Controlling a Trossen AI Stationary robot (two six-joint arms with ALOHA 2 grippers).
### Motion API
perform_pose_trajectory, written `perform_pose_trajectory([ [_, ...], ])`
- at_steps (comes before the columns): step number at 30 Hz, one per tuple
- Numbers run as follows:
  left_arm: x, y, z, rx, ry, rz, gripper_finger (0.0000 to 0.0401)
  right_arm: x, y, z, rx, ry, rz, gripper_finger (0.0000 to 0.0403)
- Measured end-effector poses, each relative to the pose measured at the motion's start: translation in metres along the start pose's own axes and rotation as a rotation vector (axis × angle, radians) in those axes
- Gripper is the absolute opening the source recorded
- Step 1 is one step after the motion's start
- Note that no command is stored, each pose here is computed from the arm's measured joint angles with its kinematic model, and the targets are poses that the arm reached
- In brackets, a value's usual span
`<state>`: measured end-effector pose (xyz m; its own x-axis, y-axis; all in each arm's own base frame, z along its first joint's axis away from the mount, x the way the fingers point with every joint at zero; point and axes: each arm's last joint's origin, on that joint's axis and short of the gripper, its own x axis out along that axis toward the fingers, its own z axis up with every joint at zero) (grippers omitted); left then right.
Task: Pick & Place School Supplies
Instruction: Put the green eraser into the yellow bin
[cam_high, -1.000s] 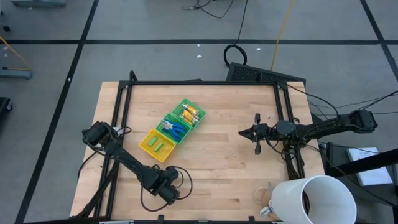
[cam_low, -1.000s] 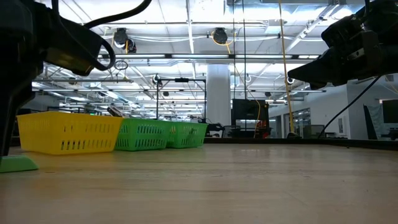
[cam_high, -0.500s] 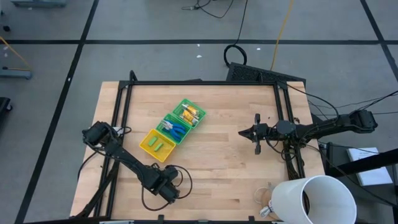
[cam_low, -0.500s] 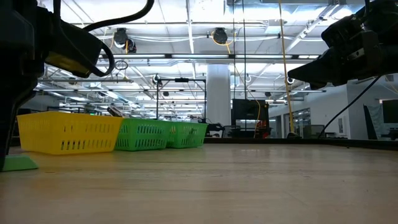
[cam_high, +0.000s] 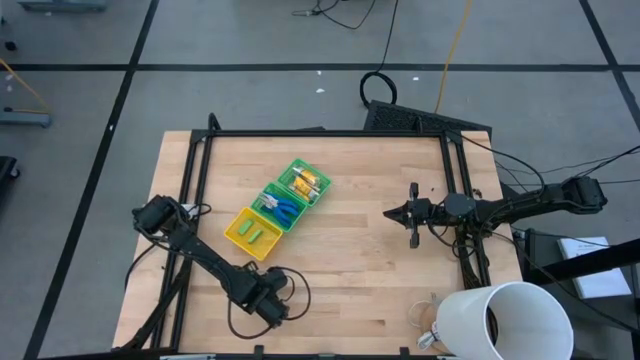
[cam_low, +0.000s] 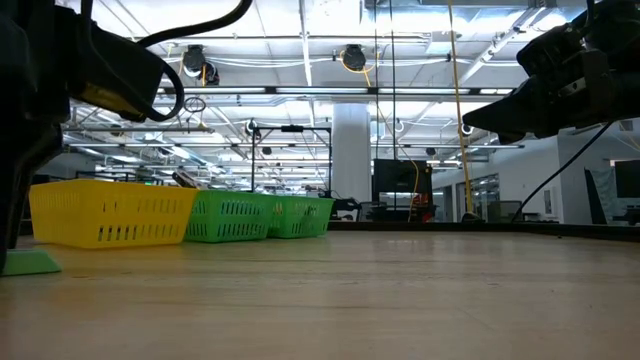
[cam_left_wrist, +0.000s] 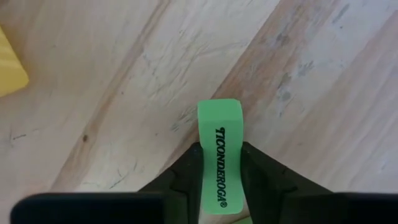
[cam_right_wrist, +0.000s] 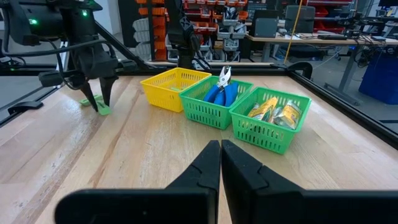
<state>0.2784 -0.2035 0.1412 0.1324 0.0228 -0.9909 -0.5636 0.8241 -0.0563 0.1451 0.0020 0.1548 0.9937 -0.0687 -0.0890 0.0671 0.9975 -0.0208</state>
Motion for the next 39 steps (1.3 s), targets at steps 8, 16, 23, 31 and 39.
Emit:
perform_pose_trajectory([
  [8, -0.016, -0.003, 0.004, 0.029, -0.028, -0.058, 0.0089, 0.000, 0.000, 0.000, 0.000, 0.000, 0.000, 0.0009],
  [16, -0.057, 0.006, 0.008, 0.078, -0.160, -0.122, 0.0089, 0.000, 0.000, 0.000, 0.000, 0.000, 0.000, 0.0009],
  [23, -0.101, 0.030, 0.008, 0.095, -0.280, -0.107, 0.0088, 0.000, 0.000, 0.000, 0.000, 0.000, 0.000, 0.0009],
  [31, -0.131, 0.062, 0.003, 0.083, -0.354, 0.005, 0.0088, 0.000, 0.000, 0.000, 0.000, 0.000, 0.000, 0.0009],
  [39, -0.125, 0.077, 0.011, 0.066, -0.335, 0.109, 0.0088, 0.000, 0.000, 0.000, 0.000, 0.000, 0.000, 0.0009],
])
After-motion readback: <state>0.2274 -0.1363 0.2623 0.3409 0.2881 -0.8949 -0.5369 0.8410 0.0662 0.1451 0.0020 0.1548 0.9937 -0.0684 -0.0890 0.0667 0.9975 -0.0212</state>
